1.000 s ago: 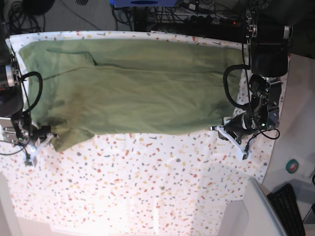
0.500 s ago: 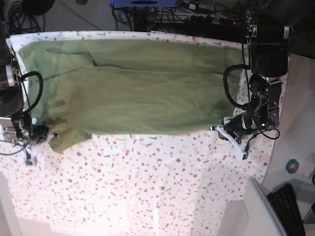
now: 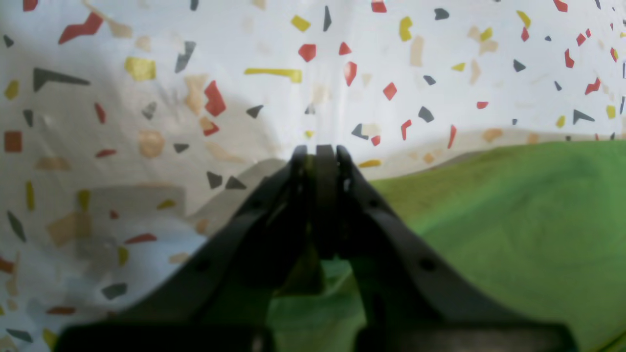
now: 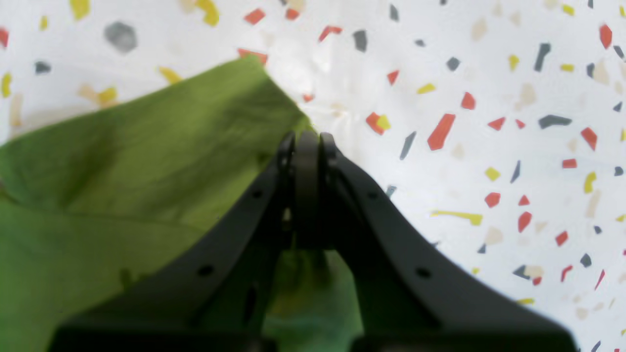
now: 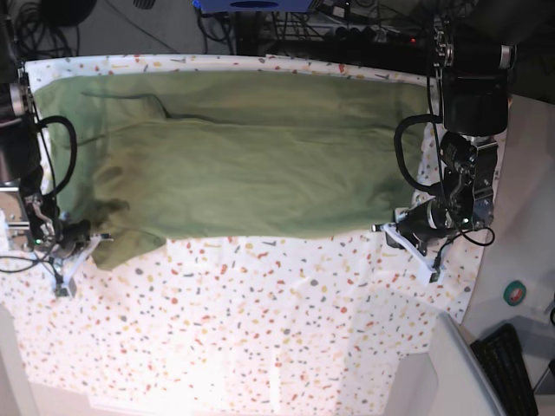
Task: Layout the t-shirt on the table in an organized manner, then fold the t-shirt properly
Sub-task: 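Lift the grasped shirt edge with both grippers and fold it toward the first fold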
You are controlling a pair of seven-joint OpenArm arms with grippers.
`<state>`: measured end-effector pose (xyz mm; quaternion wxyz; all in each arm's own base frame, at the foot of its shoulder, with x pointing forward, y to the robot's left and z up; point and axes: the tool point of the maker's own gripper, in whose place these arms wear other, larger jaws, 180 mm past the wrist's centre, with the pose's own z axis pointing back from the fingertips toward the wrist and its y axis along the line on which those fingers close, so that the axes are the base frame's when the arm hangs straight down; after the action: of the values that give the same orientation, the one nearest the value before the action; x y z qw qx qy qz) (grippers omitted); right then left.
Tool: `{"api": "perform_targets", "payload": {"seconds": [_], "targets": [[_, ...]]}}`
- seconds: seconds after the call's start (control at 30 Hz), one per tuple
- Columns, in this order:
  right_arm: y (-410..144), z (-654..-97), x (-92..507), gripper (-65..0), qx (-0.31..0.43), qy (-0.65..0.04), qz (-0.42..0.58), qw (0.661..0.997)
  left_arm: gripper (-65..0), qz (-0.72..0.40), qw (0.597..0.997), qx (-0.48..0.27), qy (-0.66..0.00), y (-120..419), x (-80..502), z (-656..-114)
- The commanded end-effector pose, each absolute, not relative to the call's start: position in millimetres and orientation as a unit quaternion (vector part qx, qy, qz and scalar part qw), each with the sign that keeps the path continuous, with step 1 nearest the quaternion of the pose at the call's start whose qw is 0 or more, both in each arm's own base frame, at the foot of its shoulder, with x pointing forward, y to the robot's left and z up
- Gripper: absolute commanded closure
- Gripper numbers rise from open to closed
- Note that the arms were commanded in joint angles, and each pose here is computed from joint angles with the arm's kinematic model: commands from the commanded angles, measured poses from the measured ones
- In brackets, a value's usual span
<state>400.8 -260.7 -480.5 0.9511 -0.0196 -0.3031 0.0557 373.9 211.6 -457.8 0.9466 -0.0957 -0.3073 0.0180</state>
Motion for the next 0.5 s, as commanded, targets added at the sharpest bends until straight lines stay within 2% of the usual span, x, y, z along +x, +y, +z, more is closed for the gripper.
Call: {"api": "perform_targets", "payload": {"seconds": [0.0,0.2,0.33,0.47], "targets": [[-274,-458,420,0.0,-0.027,-0.336,0.041,0.940,0.0,0.018,0.937,-0.095,-0.335,216,389,-441],[-289,-453,420,0.0,-0.029,-0.350,0.013,0.936,0.0,-0.001,0.934,-0.085,-0.348,219,383,-429],[-289,-447,426,0.0,-0.028,-0.385,0.015,0.922,0.0,-0.018,0.941,-0.084,-0.329,213,374,-423],[-287,-447,426,0.0,-0.026,-0.407,0.017,0.913,0.0,-0.031,0.936,-0.083,-0.340,207,371,-414]]}}
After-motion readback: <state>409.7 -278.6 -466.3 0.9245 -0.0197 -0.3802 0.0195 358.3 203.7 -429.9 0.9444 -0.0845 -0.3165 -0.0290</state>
